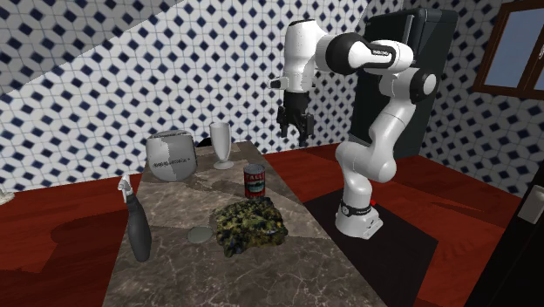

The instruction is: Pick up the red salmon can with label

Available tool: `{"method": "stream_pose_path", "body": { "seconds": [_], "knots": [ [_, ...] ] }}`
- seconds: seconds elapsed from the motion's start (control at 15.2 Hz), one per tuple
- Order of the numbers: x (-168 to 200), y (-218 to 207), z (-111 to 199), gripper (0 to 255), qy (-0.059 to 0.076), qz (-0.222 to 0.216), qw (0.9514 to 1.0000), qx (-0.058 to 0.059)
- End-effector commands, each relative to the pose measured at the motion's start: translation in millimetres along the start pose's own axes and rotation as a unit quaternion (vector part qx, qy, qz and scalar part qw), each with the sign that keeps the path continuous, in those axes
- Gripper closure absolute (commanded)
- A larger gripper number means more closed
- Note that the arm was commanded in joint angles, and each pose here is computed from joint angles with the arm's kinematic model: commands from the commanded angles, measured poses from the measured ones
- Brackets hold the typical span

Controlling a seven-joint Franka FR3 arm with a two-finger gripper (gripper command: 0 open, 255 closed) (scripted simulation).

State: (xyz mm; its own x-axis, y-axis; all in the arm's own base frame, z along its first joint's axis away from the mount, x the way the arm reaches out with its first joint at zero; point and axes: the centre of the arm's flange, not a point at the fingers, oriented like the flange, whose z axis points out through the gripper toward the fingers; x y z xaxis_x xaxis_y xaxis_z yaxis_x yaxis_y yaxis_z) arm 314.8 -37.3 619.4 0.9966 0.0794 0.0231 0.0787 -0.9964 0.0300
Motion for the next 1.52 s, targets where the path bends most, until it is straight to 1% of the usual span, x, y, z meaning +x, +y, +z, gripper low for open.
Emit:
{"method": "stream_pose_path", "body": {
  "seconds": [0.0, 1.06, 1.45],
  "knots": [
    [0, 0, 0, 0, 0.000, 0.000, 1.0000, 0.000],
    [92, 150, 123, 0, -0.020, -0.023, 0.9995, 0.010],
    [91, 149, 155, 0, -0.020, -0.023, 0.9995, 0.010]
  ]
}}
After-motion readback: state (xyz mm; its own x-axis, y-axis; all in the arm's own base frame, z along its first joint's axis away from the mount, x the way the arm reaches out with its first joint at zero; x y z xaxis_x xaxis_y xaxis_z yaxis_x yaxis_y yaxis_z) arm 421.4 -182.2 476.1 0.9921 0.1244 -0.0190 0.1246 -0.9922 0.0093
